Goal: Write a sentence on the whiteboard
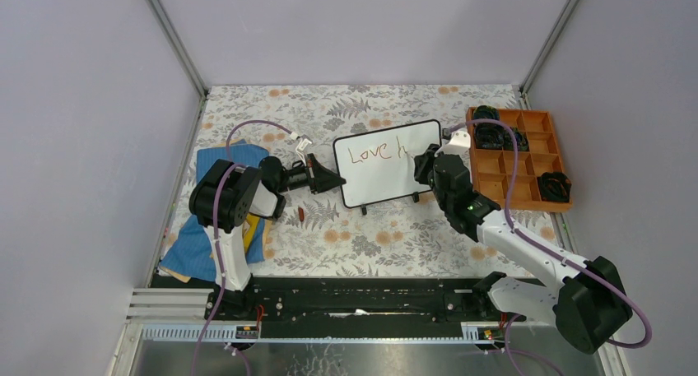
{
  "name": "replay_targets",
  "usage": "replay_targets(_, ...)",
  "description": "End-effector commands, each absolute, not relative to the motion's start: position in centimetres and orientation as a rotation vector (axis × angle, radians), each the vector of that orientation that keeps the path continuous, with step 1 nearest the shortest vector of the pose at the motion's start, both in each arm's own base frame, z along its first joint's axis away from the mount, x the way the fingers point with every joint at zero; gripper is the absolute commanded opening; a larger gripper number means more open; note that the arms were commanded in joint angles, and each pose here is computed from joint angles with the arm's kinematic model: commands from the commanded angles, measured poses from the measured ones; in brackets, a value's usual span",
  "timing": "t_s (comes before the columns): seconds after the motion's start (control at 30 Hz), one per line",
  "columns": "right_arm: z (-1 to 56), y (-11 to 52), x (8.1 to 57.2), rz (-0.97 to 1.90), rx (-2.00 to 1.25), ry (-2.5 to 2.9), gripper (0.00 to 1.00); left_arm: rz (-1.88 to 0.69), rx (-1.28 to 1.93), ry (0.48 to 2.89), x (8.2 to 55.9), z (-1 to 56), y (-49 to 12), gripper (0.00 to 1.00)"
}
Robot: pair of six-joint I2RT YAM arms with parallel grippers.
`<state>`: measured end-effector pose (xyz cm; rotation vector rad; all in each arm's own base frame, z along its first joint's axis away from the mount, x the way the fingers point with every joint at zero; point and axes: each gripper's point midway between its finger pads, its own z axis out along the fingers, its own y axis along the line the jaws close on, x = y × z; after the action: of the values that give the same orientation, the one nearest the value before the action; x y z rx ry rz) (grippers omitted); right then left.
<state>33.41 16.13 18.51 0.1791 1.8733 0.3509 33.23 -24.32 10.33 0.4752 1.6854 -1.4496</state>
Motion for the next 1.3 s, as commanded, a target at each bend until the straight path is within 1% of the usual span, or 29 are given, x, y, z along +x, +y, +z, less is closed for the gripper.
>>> replay_targets(0.0,21.3,14.7,34.8,0.306,0.265,1.782,0.0,-1.459,0.48,1.72,32.8,9.8,-24.7,0.0)
replay_targets(0.57,22.5,15.3,35.4,0.323,0.245,1.768,0.0,-1.461,0.484,1.721,32.7,9.8,-24.8,0.0)
replay_targets(0.87,21.6,16.4,35.1,0.369,0.194,1.8,0.0,-1.46,0.485,1.72,32.8,9.8,-24.8,0.0)
replay_targets(1.27,19.0,16.0,34.2,0.345,0.197,1.872,0.0,-1.46,0.481,1.727,32.8,9.6,-24.7,0.0)
